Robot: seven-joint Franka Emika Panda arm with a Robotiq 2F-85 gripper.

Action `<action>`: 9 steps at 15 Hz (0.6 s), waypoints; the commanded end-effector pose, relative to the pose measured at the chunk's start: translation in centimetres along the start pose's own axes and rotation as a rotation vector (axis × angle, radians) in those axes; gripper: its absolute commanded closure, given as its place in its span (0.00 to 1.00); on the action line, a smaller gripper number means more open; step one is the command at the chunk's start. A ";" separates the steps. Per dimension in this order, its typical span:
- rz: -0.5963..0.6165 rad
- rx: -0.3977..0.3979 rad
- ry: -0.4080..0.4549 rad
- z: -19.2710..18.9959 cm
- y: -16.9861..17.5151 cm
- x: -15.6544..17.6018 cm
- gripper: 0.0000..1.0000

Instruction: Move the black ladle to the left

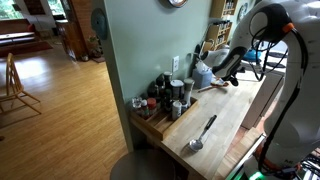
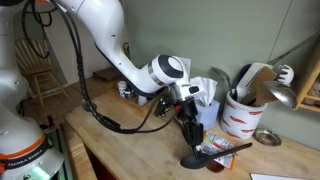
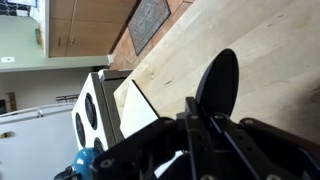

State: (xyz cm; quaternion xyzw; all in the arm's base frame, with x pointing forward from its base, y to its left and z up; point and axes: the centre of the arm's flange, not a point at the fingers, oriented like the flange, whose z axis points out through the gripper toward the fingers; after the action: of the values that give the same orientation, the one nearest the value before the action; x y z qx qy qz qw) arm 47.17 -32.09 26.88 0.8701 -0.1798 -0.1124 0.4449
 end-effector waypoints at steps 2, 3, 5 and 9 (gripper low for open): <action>-0.115 0.202 -0.048 0.9 4.5 -2.8 0.99; -0.140 0.242 -0.054 1.0 5.1 -3.7 0.99; -0.185 0.325 -0.065 1.1 5.8 -5.5 0.99; -0.209 0.515 -0.108 1.7 7.2 -10.5 0.99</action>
State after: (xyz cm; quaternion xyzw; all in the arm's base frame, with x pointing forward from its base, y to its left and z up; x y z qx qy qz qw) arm 40.21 -33.93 30.79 0.9431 -0.1369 -0.1622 0.2559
